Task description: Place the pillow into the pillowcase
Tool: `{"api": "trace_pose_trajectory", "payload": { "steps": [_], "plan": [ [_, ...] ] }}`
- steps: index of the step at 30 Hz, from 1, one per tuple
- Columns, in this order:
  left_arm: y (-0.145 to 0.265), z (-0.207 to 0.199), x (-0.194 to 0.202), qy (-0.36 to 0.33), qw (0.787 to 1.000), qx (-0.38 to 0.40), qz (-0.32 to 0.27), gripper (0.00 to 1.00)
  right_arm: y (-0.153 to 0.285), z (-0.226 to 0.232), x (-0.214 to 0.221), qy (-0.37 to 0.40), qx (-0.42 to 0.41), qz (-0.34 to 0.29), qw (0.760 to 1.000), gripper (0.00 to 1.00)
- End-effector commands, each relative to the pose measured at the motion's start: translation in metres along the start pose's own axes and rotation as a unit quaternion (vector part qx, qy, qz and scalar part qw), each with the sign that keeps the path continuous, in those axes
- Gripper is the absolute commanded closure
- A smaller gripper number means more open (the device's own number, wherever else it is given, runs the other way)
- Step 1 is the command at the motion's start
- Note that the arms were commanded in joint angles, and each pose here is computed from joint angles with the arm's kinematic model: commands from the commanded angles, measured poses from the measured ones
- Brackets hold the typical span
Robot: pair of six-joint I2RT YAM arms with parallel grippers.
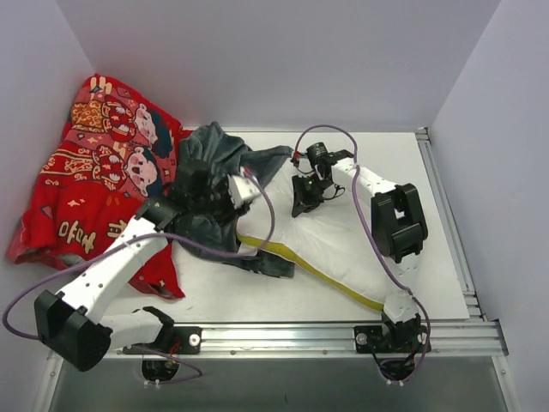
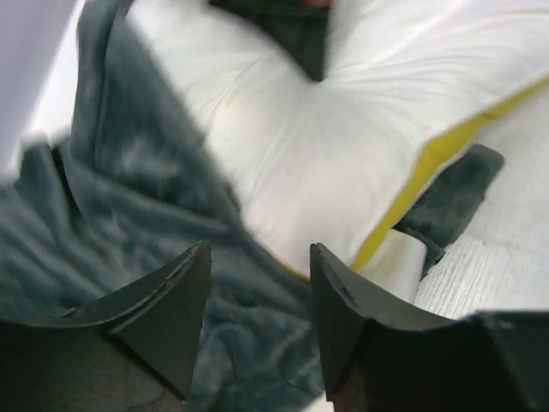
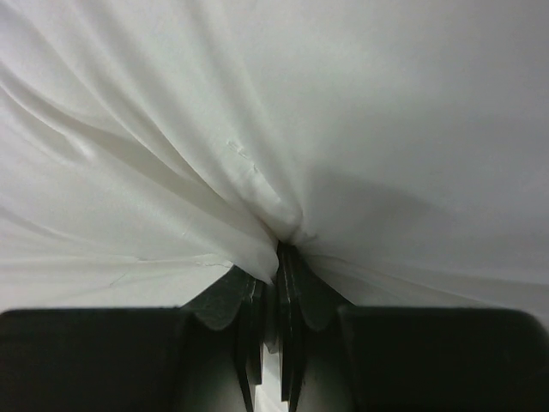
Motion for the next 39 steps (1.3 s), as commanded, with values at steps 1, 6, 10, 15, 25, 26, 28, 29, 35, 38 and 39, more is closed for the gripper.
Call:
{"api": "trace_pose_trajectory", "payload": {
  "steps": [1,6,10,15,25,26,28,29,35,38,39],
  "plan": [
    [0.009,0.019,0.036,0.298,0.95,-0.054,0.071,0.41,-0.002,-0.001,0.031,-0.012,0.005,0.065,0.998,1.0],
    [-0.005,0.029,0.065,0.38,0.919,-0.049,0.099,0.41,-0.002,-0.002,0.034,-0.004,0.014,0.069,0.998,1.0],
    [-0.017,0.032,0.08,0.404,0.908,-0.029,0.11,0.43,-0.001,-0.001,0.036,-0.003,0.009,0.07,0.997,1.0],
    [-0.037,0.035,0.094,0.43,0.896,-0.019,0.111,0.44,0.002,0.0,0.035,0.002,0.009,0.069,0.998,1.0],
    [-0.049,0.044,0.071,0.438,0.896,0.049,0.065,1.0,0.003,0.001,0.037,0.005,0.002,0.069,0.998,1.0],
    [-0.044,0.042,0.06,0.434,0.897,0.068,0.05,1.0,0.004,0.001,0.035,0.004,0.001,0.067,0.998,1.0],
    [-0.029,0.038,0.028,0.419,0.903,0.095,0.013,1.0,0.004,0.004,0.033,-0.001,-0.007,0.062,0.998,1.0],
    [-0.025,0.032,0.015,0.413,0.903,0.12,-0.002,1.0,0.004,0.005,0.031,-0.003,-0.008,0.059,0.998,1.0],
    [-0.031,-0.021,-0.025,0.403,0.889,0.218,0.006,1.0,0.009,0.012,0.017,-0.019,-0.018,0.032,0.999,1.0],
    [-0.048,-0.032,-0.003,0.434,0.875,0.211,0.027,1.0,0.019,0.022,0.012,-0.041,-0.061,0.014,0.997,1.0],
    [-0.054,-0.029,0.001,0.435,0.878,0.201,0.022,1.0,0.026,0.028,0.008,-0.04,-0.078,-0.006,0.996,1.0]
  ]
}}
Point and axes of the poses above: each gripper's point midway between its finger pads, its own y axis back along the fingers, its own z axis along the line the jaws close on, x = y × z, the point moved 6 cm from there along y, back along the fingers, and after that the axes turned 12 degrees about y, right-handed, at the moved point
